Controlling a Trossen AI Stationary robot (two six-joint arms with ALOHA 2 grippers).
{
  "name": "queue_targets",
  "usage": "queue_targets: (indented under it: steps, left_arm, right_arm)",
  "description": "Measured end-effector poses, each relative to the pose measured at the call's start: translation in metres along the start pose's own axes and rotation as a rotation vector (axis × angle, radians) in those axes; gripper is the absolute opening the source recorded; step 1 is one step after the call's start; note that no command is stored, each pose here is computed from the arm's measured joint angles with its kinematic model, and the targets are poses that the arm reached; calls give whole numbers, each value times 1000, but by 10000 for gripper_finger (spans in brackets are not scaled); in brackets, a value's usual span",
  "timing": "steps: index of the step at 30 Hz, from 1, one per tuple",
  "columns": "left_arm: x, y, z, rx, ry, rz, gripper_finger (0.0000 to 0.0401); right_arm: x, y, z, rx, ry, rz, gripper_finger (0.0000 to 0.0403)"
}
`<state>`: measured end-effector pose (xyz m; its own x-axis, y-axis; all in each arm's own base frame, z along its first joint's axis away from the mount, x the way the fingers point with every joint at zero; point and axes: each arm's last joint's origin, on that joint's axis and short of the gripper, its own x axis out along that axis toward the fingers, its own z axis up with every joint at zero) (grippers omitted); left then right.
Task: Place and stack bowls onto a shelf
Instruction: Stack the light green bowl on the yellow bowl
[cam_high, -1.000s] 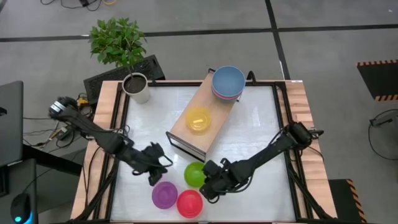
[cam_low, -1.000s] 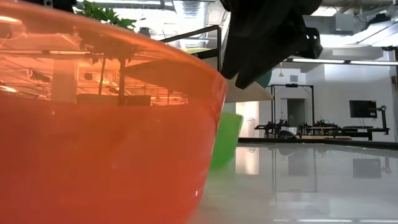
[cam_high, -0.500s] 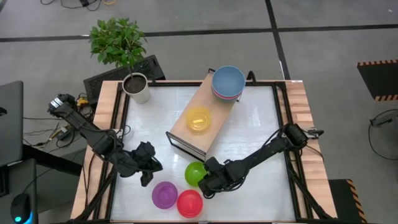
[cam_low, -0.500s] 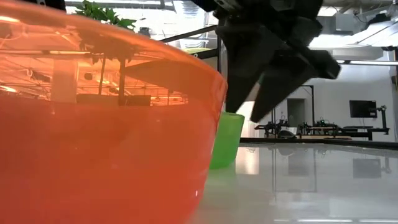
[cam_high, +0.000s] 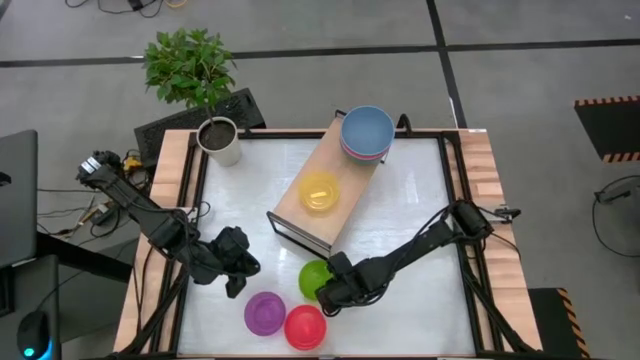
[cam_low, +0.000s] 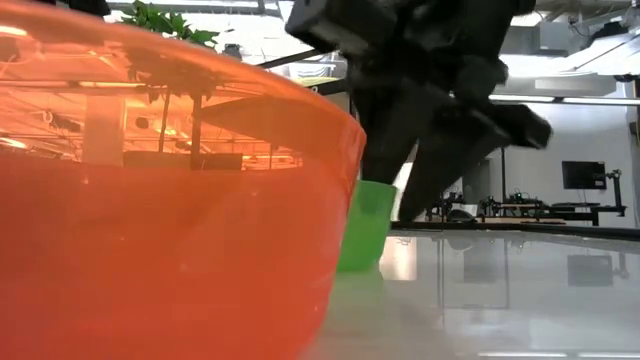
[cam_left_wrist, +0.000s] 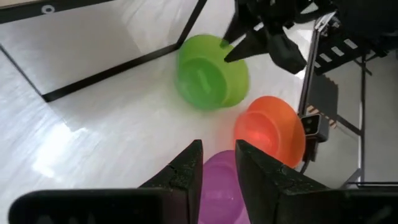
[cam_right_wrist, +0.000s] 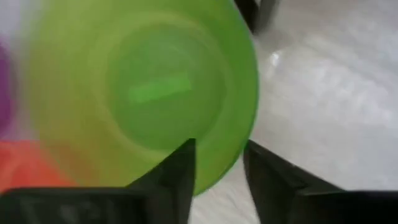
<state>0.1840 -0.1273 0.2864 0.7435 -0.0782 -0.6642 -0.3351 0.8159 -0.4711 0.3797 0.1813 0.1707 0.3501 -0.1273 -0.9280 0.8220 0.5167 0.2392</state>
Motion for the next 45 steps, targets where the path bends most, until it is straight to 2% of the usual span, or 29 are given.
queue_targets:
  steps: [5,9,14,16,21,24,27,30,34,40,45]
  left_arm:
    - [0,1,0,3,3,7,80]
    - [0,1,-1,7,9,13,80]
    - [0,3,-2,16,19,32,80]
    - [0,4,-3,21,26,42,80]
    - [0,6,-3,26,33,52,80]
    - [0,7,-4,30,38,61,80]
    - [0,6,-4,33,37,61,80]
    - [0,7,-4,35,39,65,80]
    - [0,8,-4,39,38,76,80]
    - [0,10,-5,47,47,95,80]
    - [0,11,-5,52,54,107,80]
  right_arm:
    - [-1,-1,1,5,30,-6,30]
    - [-3,-1,1,11,59,-12,27]
    - [-23,1,5,-24,69,-48,24]
    - [-43,5,7,-62,77,-17,24]
    - [-118,20,23,-136,33,218,24]
    - [-170,13,45,-155,-96,305,24]
    - [-214,-11,78,-104,-293,275,24]
    - [-234,-40,112,-27,-420,179,24]
    - [-236,-67,149,45,-450,73,24]
    - [-212,-76,192,32,-384,26,24]
    - [-187,-79,216,15,-332,-17,24]
